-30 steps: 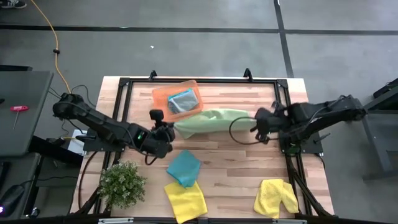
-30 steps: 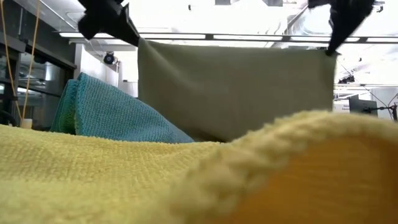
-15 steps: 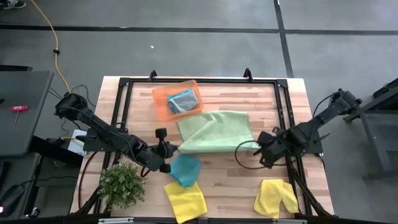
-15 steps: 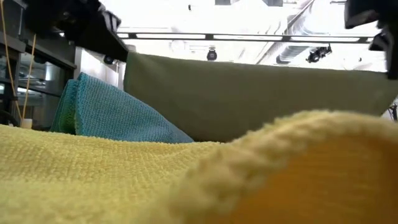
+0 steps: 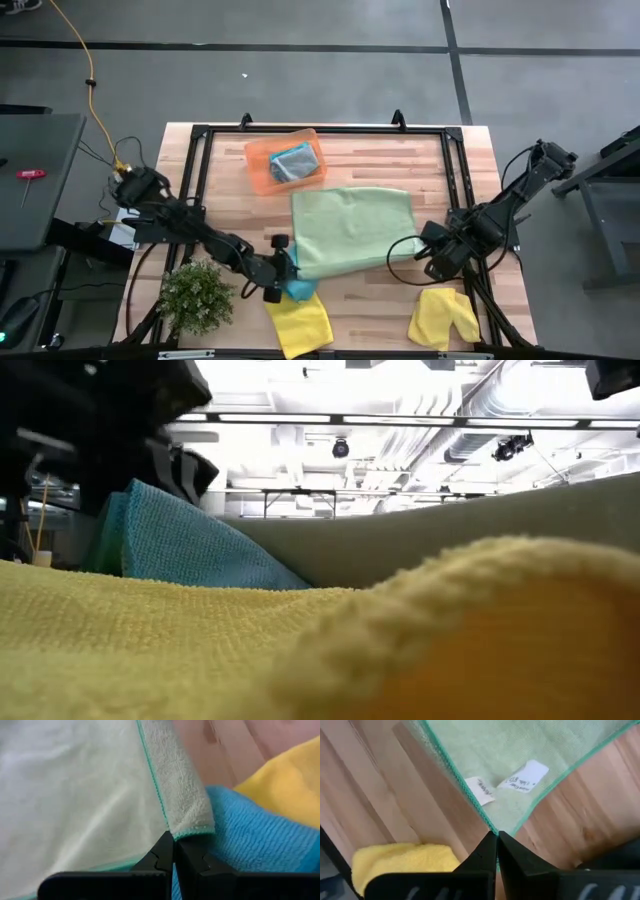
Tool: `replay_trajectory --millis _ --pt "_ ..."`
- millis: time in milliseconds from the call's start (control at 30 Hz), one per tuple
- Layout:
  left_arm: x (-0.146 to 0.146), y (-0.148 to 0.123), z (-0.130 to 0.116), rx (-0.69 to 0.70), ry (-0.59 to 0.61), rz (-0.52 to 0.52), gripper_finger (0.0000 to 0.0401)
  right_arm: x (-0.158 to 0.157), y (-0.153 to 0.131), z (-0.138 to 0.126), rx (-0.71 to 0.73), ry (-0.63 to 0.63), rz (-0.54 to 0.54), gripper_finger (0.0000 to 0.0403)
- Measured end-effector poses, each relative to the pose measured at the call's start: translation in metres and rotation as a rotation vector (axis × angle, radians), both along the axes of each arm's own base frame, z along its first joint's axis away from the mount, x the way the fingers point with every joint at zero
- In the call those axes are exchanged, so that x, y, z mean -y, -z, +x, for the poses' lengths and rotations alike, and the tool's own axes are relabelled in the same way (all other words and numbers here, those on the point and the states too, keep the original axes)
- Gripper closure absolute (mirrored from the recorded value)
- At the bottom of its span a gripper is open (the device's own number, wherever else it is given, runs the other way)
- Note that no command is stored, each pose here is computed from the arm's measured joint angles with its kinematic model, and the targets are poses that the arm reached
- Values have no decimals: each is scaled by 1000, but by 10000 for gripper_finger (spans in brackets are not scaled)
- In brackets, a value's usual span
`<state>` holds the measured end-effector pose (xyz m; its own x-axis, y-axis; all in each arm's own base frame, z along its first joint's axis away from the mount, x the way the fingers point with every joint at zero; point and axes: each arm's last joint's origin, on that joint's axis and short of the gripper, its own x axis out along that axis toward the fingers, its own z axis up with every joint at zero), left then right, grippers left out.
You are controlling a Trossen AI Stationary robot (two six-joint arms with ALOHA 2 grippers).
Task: Fold microfiber towels
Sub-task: Fold the green microfiber cloth
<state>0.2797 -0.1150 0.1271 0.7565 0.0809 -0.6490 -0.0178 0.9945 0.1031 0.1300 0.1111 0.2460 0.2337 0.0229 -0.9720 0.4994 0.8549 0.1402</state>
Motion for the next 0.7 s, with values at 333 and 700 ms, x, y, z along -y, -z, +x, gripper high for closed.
replay_trajectory --millis 333,700 --pt "-8 -29 -7 86 -78 90 401 15 0 5 3 86 -92 403" --pt "-51 -31 -7 -19 -235 210 401 50 0 15 -21 225 -267 403"
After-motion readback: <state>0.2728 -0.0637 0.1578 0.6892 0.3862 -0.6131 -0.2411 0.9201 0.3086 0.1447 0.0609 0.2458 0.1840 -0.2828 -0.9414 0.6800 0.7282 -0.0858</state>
